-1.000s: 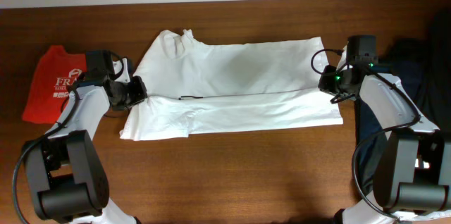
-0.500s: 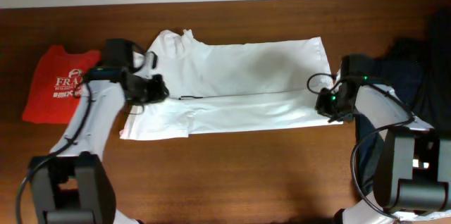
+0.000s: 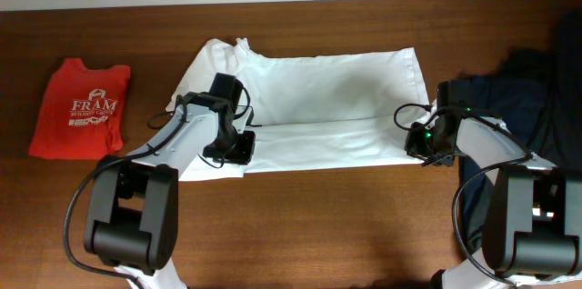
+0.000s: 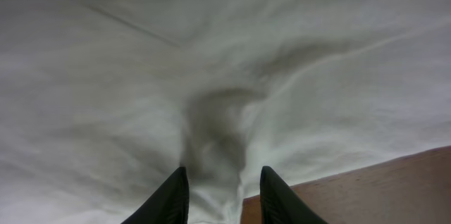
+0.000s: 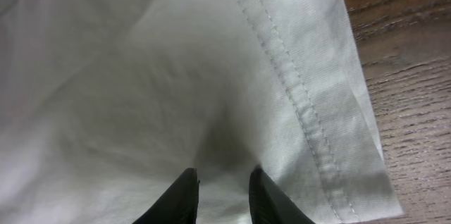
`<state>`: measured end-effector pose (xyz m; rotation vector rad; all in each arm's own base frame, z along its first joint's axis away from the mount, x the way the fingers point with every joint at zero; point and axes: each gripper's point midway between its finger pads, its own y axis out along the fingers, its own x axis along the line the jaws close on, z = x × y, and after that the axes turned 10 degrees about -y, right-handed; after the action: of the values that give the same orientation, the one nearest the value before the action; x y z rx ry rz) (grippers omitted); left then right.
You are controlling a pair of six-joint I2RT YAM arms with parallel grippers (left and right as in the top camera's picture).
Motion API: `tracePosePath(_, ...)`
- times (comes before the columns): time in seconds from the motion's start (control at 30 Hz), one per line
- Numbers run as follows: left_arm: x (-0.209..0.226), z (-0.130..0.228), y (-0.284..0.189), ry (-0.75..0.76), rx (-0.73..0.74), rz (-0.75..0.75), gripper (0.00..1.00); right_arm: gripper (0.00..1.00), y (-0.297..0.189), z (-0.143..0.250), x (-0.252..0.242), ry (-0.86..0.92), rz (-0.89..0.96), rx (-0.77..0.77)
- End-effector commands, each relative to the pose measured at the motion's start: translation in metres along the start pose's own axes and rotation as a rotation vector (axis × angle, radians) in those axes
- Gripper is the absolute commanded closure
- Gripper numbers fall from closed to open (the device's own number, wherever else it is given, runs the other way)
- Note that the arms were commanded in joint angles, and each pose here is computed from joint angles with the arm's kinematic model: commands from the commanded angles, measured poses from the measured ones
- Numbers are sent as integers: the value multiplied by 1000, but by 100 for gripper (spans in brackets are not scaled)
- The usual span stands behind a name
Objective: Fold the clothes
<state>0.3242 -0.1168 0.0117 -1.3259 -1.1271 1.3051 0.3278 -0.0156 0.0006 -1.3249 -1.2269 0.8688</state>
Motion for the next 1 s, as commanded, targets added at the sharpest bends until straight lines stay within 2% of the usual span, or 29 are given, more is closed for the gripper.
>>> tracePosePath(0.0, 2, 4, 5, 31, 9, -38, 79, 72, 4, 10, -6, 12, 17, 25)
tracePosePath(0.03, 2, 4, 5, 31, 8, -39, 93, 72, 4, 10, -6, 12, 17, 25)
tracePosePath(0.07, 4, 2, 5, 32, -1, -54, 99, 72, 4, 11, -6, 12, 17, 26)
tracePosePath(0.23, 27, -29, -10, -3, -123, -203, 99, 72, 4, 11, -6, 12, 17, 26)
tracePosePath(0.43, 1, -112, -74, -11, -401, -124, 99, 71, 4, 10, -6, 12, 17, 25)
tracePosePath(0.47, -1, -119, -80, -10, -428, -116, 98, 72, 4, 11, -6, 12, 17, 26)
tracePosePath(0.53, -3, -121, -81, -9, -435, -109, 83, 71, 4, 11, -6, 12, 18, 26)
tracePosePath(0.57, -3, -117, -79, -8, -418, -105, 83, 72, 4, 11, -6, 12, 17, 26)
tracePosePath(0.67, 2, -107, -75, 15, -373, -136, 56, 72, 4, 11, -6, 12, 17, 26)
tracePosePath(0.73, 18, -100, -77, 0, -350, -213, 57, 71, 4, 11, -7, 12, 18, 28)
tracePosePath(0.8, 32, -89, -82, -45, -301, -248, 61, 72, 4, 11, -7, 12, 18, 29)
tracePosePath(0.97, 83, -48, -101, -379, -164, -264, 61, 71, 4, 11, -7, 12, 18, 29)
